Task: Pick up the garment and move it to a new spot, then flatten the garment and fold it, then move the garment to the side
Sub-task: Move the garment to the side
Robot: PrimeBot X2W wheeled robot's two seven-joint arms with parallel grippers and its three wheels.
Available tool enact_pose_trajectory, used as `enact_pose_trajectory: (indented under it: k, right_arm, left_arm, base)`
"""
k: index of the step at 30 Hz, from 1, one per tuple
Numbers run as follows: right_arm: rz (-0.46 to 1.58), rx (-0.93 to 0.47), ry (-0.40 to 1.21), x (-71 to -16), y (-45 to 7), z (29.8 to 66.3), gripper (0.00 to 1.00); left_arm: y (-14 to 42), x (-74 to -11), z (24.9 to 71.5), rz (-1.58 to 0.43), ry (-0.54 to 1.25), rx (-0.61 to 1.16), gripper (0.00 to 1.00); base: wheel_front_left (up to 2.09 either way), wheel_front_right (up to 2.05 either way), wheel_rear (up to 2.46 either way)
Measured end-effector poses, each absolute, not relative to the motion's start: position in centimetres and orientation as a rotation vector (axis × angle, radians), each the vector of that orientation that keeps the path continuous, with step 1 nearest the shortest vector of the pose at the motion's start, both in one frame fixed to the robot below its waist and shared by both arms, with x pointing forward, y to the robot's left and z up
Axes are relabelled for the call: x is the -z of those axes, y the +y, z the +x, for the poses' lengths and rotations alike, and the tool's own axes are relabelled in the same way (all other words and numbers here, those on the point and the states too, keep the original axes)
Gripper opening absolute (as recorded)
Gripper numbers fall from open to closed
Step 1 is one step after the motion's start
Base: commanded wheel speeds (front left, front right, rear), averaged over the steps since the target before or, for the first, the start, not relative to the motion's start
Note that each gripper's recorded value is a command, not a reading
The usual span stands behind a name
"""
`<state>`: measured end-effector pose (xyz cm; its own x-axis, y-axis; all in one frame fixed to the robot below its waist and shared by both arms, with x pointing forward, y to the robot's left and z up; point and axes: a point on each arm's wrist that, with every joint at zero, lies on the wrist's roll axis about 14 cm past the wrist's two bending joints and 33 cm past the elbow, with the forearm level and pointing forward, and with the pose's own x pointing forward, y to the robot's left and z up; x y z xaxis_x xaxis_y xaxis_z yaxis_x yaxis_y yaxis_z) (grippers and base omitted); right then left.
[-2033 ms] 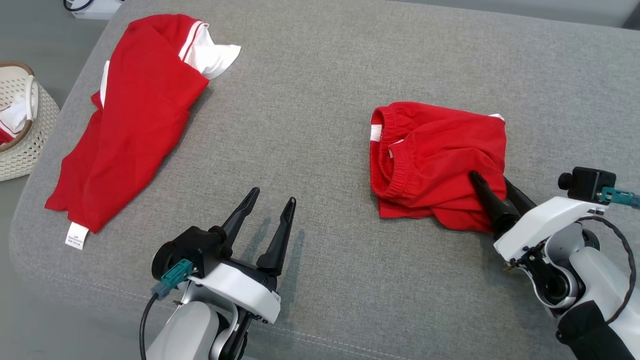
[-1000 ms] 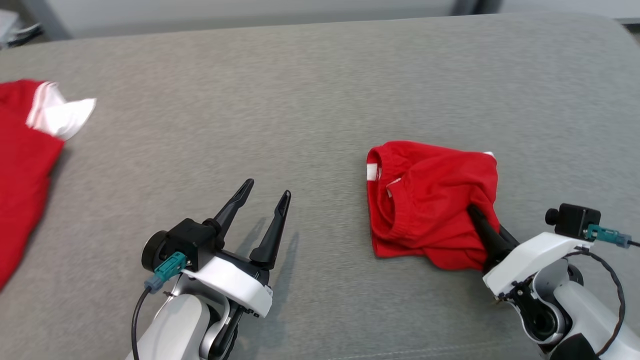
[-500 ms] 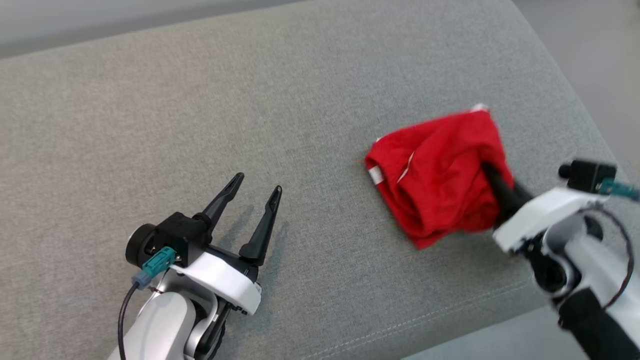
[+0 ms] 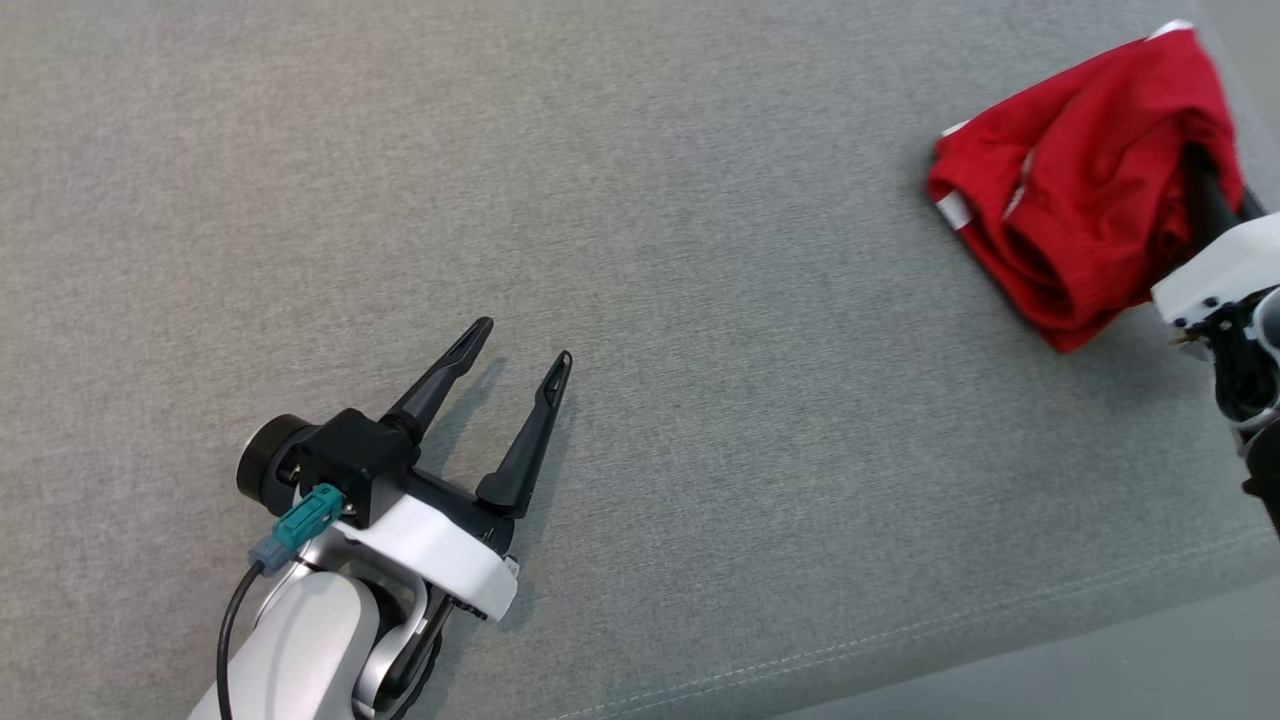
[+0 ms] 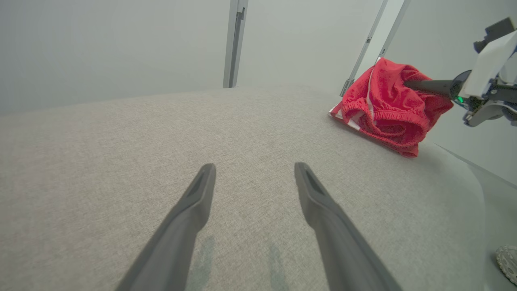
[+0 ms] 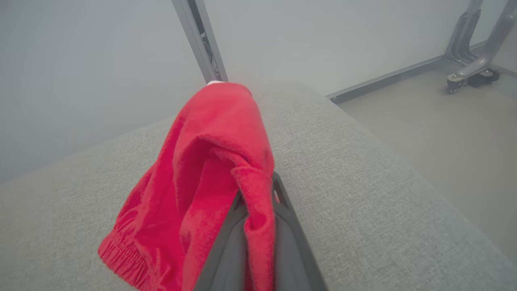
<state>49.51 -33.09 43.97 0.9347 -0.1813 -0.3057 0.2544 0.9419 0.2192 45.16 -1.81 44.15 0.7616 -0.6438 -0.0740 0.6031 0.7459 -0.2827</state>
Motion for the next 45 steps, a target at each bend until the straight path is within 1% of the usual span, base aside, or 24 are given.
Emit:
enact_pose_trajectory:
  k: [5, 6, 7, 8, 12, 19, 22, 25, 29, 38, 45]
  right_arm:
    - [0.234, 0.261, 0.330, -42.7, -33.9, 50.3, 0.00]
    - [0.237, 0.268, 0.339, -42.3, -33.9, 50.2, 0.12]
    - [0.243, 0.272, 0.347, -42.0, -33.8, 50.1, 0.46]
    - [0.243, 0.274, 0.354, -41.8, -33.8, 50.0, 1.00]
    - [0.216, 0.267, 0.339, -42.5, -33.9, 50.0, 1.00]
    - [0.116, 0.271, 0.265, -46.2, -36.4, 49.3, 1.00]
    - [0.106, 0.231, 0.214, -47.8, -35.5, 49.3, 1.00]
    - [0.103, 0.176, 0.153, -49.5, -34.0, 49.4, 1.00]
    - [0.127, 0.111, 0.096, -50.4, -31.5, 49.1, 1.00]
    - [0.164, -0.072, -0.014, -51.6, -22.6, 48.7, 1.00]
    - [0.159, -0.185, -0.071, -52.6, -16.9, 47.1, 1.00]
  left_arm:
    - [-0.6, -43.7, 45.5, -0.243, 0.178, 0.656, 1.00]
    - [-0.5, -43.7, 45.5, -0.242, 0.178, 0.653, 1.00]
    - [-0.4, -43.7, 45.5, -0.240, 0.177, 0.650, 1.00]
    - [-0.4, -43.8, 45.5, -0.240, 0.175, 0.649, 1.00]
    - [-0.4, -44.3, 45.3, -0.238, 0.163, 0.648, 1.00]
    - [-0.2, -46.3, 44.9, -0.245, 0.109, 0.620, 1.00]
    - [0.7, -47.1, 44.8, -0.237, 0.086, 0.583, 1.00]
    - [1.5, -47.9, 44.5, -0.242, 0.066, 0.541, 1.00]
    - [3.7, -48.1, 43.7, -0.229, 0.065, 0.467, 1.00]
    - [10.8, -48.6, 42.2, -0.188, 0.039, 0.248, 1.00]
    - [15.8, -49.0, 40.4, -0.178, 0.023, 0.094, 1.00]
  base:
    - [0.00, 0.00, 0.00]
    - [0.00, 0.00, 0.00]
    - [0.00, 0.00, 0.00]
    - [0.00, 0.00, 0.00]
    - [0.00, 0.00, 0.00]
    - [0.00, 0.00, 0.00]
    - [0.00, 0.00, 0.00]
    - [0.00, 0.00, 0.00]
    - [0.00, 0.00, 0.00]
    - [0.00, 0.00, 0.00]
    - [0.00, 0.00, 0.00]
